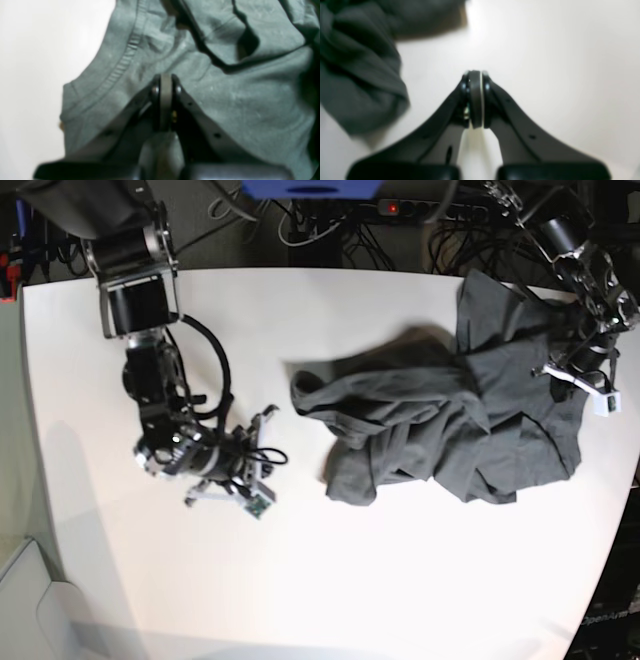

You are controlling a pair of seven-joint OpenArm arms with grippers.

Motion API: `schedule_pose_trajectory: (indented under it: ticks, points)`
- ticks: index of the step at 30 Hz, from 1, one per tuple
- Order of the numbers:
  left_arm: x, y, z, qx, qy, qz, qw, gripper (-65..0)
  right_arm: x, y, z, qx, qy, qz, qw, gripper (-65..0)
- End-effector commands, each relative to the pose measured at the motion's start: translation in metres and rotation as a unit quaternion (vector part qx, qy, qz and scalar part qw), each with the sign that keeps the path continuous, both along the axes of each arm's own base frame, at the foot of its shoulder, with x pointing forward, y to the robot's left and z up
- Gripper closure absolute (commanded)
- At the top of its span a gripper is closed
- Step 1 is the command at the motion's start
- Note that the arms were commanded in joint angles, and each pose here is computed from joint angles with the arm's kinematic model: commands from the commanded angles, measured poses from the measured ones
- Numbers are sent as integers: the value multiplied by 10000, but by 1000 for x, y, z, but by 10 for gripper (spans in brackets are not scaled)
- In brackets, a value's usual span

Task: Layout the t-shirt on the table in an organized manner, then fold the t-shirt properly
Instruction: 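Move the open right gripper over the bunched shirt fabric, then grasp the shirt fabric with the right gripper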

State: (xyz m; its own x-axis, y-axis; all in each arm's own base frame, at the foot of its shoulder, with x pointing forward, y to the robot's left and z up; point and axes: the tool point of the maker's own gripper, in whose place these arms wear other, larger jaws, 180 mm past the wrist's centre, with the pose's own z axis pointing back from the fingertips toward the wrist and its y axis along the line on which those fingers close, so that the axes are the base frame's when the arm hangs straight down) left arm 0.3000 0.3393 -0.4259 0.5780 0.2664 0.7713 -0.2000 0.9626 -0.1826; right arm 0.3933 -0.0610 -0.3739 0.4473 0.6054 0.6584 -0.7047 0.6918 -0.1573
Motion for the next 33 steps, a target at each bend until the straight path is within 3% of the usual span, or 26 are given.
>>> schedule_pose_trajectory:
  ticks: [1,5,11,14,19,25,33]
  points:
    - [-5,8,-2,146,209,-6,9997,-4,12,-14,25,82,-358,-201,9991,0]
    - [-5,8,-1,151,203,-6,9997,-4,-2,-61,28,-71,-396,-763,9963,0]
    - [-3,7,0,152,189,-13,9997,-4,10,-59,42,-183,-525,-710,9959,0]
    - [-5,7,-1,152,205,-14,9997,-4,21,-37,42,-616,-326,-265,9972,-14]
    - [-6,7,-2,152,220,-14,9996,-4,27,22,45,-1214,-233,672,9900,-113]
    - [-11,5,-7,129,281,-17,9995,-4,38,85,83,-962,-662,1140,9866,-261]
    - [-12,2,-9,97,296,-20,9995,-4,35,127,54,-517,-85,1333,9897,-427]
